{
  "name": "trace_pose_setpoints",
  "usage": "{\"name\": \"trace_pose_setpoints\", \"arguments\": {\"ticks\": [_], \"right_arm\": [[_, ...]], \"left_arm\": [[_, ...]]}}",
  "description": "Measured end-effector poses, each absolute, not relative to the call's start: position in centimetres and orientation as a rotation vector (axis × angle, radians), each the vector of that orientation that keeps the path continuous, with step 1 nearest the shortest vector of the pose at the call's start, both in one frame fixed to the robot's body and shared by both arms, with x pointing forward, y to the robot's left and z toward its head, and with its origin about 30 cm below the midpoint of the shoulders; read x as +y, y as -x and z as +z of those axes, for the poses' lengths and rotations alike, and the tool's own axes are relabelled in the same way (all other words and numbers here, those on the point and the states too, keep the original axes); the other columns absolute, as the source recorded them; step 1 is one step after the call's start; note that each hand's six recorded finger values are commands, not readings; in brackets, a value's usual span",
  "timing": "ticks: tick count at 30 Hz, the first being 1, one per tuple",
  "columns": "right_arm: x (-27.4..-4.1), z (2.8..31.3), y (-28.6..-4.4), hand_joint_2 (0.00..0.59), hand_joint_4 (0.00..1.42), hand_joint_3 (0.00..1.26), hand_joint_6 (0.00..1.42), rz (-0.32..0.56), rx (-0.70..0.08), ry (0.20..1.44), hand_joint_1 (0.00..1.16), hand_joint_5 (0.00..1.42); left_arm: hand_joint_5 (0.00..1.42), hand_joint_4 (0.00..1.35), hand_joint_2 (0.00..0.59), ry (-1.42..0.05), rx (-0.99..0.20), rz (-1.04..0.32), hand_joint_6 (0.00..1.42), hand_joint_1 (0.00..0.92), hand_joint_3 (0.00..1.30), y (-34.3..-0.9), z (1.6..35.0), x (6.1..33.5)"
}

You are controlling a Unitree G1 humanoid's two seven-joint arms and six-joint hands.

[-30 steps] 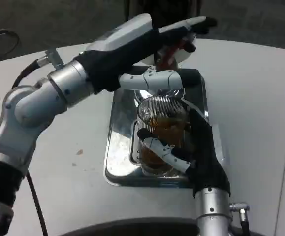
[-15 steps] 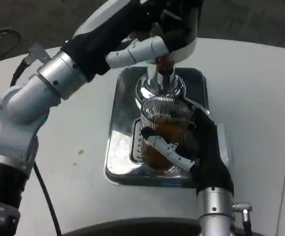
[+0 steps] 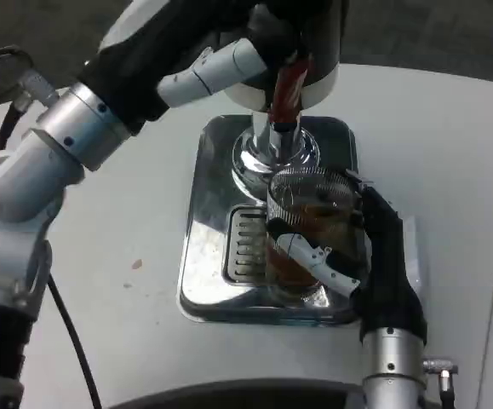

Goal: Grasp the cup under the faucet to collect the drink, then remove the cup.

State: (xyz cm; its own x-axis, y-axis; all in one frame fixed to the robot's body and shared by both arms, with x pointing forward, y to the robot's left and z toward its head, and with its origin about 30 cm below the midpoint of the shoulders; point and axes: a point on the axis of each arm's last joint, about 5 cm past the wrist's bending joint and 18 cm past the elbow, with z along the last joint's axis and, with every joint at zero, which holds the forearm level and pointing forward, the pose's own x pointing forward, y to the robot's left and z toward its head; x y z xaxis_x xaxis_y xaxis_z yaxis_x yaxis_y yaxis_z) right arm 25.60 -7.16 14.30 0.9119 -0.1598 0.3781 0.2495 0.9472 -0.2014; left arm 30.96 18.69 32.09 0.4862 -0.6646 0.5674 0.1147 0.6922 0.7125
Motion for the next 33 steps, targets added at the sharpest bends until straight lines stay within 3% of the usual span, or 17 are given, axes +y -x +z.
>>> {"name": "trace_pose_setpoints", "arguments": {"ticks": [33], "right_arm": [[-9.5, 15.0, -23.7, 0.248, 0.73, 0.62, 0.38, -0.301, -0.385, 0.242, 0.87, 0.86]], "left_arm": [[0.35, 0.19, 0.057, -0.631, -0.941, -0.487, 0.28, 0.0, 0.14, -29.0, 31.6, 20.3]]}}
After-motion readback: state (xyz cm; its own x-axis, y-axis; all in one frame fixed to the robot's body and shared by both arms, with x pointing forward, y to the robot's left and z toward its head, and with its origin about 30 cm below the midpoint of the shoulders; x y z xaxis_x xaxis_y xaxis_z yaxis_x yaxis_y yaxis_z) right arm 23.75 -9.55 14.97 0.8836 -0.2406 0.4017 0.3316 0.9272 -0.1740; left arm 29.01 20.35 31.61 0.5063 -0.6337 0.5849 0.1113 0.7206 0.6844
